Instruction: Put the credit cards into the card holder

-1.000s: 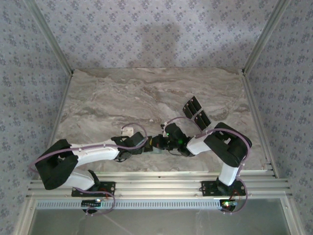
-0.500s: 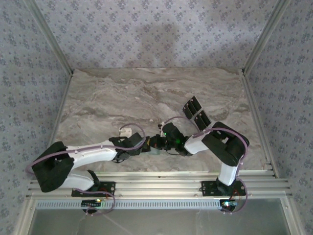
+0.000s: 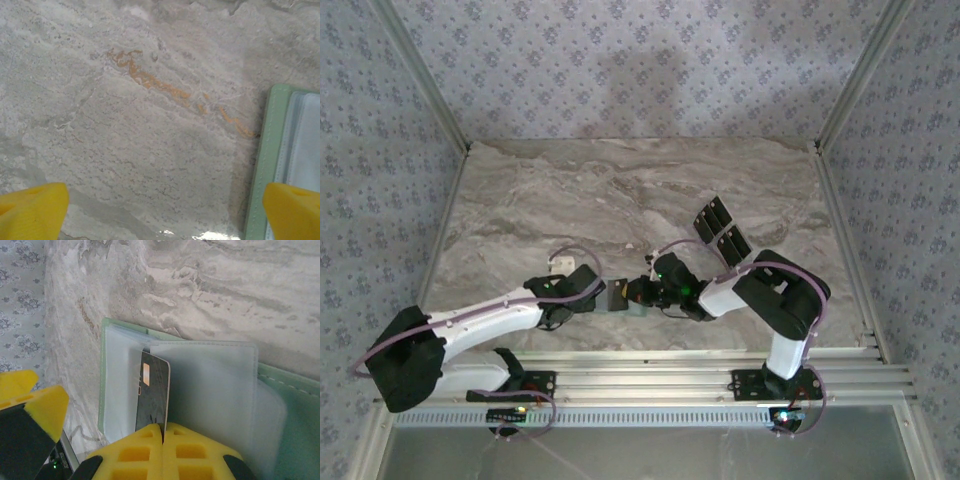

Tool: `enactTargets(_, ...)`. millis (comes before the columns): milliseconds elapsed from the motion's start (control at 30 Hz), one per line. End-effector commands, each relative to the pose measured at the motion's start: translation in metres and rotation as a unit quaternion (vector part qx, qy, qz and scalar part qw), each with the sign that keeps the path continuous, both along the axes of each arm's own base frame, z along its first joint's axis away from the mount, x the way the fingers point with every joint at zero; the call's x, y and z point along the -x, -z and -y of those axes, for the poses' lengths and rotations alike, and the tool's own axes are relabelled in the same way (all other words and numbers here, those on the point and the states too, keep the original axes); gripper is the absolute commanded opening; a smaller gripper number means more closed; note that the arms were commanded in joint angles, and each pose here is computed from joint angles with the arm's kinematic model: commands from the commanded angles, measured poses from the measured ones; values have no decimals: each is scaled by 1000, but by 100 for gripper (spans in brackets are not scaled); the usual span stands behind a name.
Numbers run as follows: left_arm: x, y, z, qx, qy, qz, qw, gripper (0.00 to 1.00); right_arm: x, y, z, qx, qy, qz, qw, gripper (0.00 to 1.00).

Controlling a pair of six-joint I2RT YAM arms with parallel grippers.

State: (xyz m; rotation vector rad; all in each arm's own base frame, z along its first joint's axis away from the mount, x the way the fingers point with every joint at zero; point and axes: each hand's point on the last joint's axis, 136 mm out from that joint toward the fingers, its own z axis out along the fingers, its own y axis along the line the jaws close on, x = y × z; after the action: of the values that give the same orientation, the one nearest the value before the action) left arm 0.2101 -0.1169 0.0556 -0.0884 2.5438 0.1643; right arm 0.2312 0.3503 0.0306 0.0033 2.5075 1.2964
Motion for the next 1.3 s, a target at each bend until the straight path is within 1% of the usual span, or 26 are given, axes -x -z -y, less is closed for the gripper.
enactTargets(0, 8, 11, -11, -20, -2, -18, 1000, 100, 9, 40, 32, 74, 31, -38, 996, 0)
enactTargets(167, 11, 21, -13, -25, -6, -27, 999, 100, 7, 39, 37, 74, 42, -33, 996, 0)
enactTargets(500, 16, 29, -18, -25, -29, -36, 999, 100, 7, 42, 33, 71, 40, -39, 996, 0)
enactTargets(800, 19, 38, -14, -17, -29, -50, 998, 100, 6, 44, 38, 69, 58, -36, 995, 0)
enactTargets(1267, 21, 43, -10, -16, -24, -54, 998, 100, 13, 44, 19, 62, 36, -37, 997, 0)
